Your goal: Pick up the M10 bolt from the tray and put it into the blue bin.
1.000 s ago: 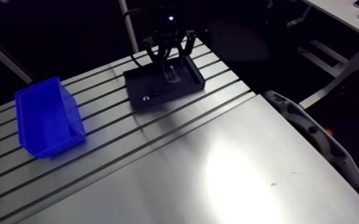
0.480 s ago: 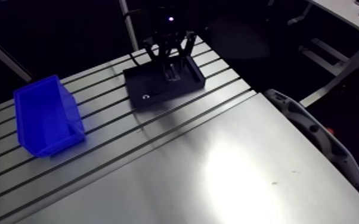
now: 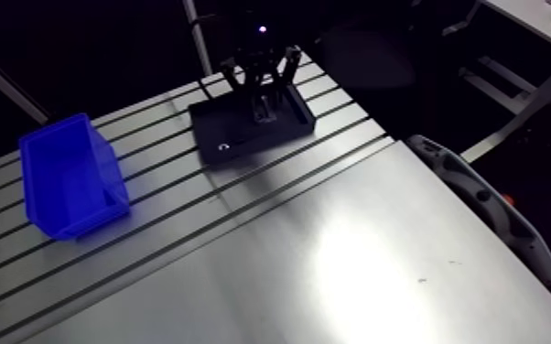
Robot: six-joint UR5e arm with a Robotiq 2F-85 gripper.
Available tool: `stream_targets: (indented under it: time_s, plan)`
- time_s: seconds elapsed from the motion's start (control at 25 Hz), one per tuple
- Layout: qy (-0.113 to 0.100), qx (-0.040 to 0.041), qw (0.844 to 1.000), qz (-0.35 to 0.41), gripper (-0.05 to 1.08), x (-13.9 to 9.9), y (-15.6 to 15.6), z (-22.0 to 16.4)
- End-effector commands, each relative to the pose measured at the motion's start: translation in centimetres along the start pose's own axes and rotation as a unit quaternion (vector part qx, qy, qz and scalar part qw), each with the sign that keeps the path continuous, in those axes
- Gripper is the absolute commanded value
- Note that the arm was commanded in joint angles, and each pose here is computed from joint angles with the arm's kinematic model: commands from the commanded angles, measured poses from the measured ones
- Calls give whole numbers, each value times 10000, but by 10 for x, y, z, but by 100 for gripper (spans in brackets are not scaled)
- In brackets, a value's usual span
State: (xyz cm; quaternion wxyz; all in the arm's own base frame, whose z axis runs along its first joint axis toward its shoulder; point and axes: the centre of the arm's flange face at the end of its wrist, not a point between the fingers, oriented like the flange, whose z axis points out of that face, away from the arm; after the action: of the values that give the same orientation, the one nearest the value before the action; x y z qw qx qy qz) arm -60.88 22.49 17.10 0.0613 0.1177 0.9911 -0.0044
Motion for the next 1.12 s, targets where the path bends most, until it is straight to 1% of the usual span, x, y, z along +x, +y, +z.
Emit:
stream_targets:
  time_s: [0.04,0.68,1.12]
  plan:
    - [4,-1,10000,7,55,1,0,2]
    - [4,-1,10000,-1,69,0,0,1]
    - [4,-1,10000,-1,72,0,0,1]
